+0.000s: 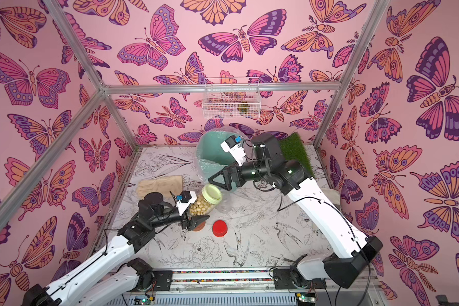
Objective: Empty moldy peanuts from jars
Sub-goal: Unscrew the lid from the jar.
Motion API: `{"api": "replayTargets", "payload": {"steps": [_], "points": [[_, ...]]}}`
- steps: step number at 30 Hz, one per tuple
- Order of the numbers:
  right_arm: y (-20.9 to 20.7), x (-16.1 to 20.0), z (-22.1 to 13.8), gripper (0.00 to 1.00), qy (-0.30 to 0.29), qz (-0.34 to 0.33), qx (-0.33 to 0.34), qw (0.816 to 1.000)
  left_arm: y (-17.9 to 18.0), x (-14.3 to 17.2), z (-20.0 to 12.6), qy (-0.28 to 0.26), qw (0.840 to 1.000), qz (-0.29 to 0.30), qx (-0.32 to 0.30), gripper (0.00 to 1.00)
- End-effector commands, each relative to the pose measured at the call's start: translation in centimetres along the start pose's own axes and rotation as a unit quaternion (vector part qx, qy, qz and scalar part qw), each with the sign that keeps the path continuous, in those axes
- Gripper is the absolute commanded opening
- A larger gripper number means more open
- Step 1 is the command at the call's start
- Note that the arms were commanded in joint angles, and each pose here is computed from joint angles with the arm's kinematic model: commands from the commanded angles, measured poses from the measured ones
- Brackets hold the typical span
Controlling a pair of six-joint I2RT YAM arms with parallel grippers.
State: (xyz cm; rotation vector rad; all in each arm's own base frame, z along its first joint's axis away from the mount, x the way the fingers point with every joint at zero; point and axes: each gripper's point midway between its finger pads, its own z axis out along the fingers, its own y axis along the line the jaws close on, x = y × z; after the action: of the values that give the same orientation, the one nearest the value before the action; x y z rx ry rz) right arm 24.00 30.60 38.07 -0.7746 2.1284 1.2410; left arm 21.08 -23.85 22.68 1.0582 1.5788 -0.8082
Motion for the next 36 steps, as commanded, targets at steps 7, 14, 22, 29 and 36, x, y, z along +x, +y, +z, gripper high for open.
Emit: {"api": "replayTargets", "payload": {"steps": [7, 14, 22, 29, 36], "points": [[-3.0, 4.8, 1.3, 0.99, 0.067, 0.229, 0.077, 0.968, 0.4, -2.3, -0.6, -0.043, 0.998, 0.037, -0.017, 0.0], [-2.4, 5.1, 3.7, 0.99, 0.082, 0.237, 0.073, 0.965, 0.4, -2.1, -0.5, -0.042, 0.998, 0.034, -0.015, 0.0], [-2.3, 5.2, 5.6, 0.99, 0.078, 0.245, 0.064, 0.964, 0.3, -1.9, -0.6, -0.042, 0.998, 0.034, -0.016, 0.0], [-2.1, 5.5, 6.5, 0.99, 0.096, 0.23, 0.068, 0.966, 0.4, -1.9, -0.6, -0.043, 0.998, 0.033, -0.016, 0.0], [-2.7, 6.4, 6.3, 0.94, 0.125, 0.207, 0.096, 0.966, 0.4, -1.9, -0.6, -0.043, 0.998, 0.033, -0.016, 0.0]]}}
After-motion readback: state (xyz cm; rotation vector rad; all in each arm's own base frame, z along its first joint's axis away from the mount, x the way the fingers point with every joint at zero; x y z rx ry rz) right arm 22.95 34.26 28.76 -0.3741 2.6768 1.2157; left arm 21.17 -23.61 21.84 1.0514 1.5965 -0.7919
